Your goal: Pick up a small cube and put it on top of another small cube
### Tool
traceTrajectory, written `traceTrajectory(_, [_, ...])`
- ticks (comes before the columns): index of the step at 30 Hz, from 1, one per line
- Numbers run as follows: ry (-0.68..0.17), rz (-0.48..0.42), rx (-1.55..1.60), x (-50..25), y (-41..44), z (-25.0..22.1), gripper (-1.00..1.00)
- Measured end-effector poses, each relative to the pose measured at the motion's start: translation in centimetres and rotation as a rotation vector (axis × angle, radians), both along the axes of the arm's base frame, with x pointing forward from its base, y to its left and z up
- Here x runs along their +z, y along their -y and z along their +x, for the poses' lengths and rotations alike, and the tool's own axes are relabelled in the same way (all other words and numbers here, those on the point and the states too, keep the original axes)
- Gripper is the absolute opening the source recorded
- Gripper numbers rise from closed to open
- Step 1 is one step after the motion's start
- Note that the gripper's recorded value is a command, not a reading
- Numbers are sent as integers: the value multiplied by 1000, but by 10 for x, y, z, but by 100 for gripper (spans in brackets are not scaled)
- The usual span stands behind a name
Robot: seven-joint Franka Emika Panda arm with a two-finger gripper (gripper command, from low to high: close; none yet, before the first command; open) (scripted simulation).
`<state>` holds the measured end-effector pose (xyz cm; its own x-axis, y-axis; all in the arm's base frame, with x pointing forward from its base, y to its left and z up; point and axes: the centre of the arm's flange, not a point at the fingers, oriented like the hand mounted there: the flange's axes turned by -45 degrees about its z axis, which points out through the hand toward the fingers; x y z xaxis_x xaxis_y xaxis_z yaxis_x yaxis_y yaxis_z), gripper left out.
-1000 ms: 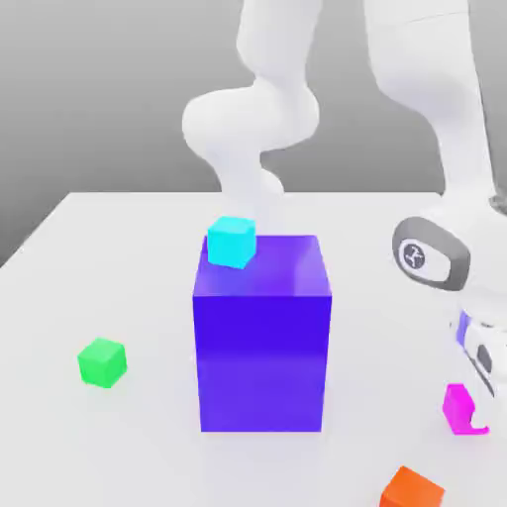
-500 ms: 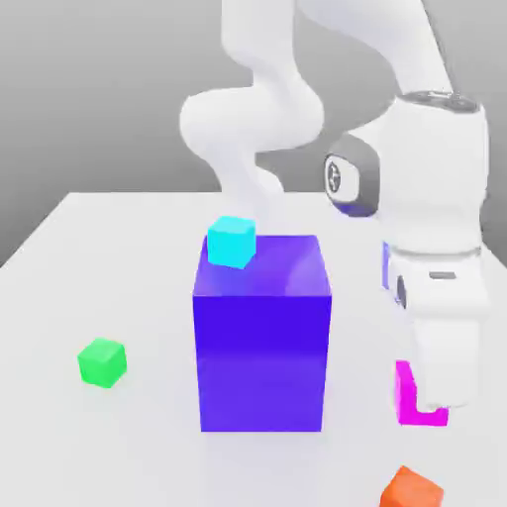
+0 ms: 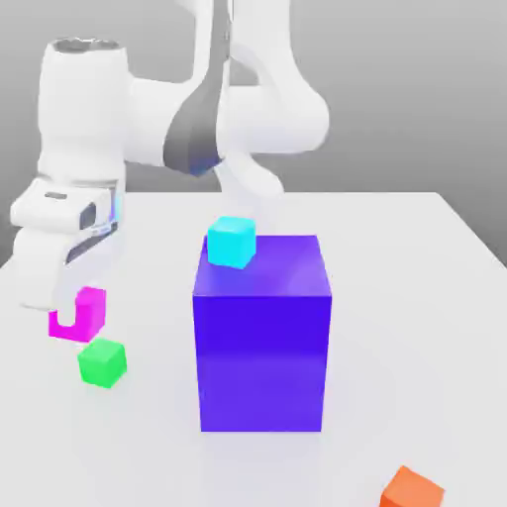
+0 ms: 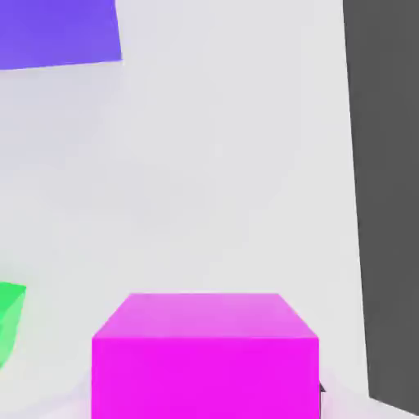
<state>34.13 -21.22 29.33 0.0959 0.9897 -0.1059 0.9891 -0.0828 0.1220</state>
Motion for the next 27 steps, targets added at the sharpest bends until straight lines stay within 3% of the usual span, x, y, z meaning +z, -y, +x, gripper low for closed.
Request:
traceTrajectory(7, [-107, 95, 110, -43, 22, -72, -100])
traceTrajectory(16, [-105, 158, 144, -72, 18, -69, -100])
traceTrajectory(27, [-110, 130, 136, -110, 19, -73, -100])
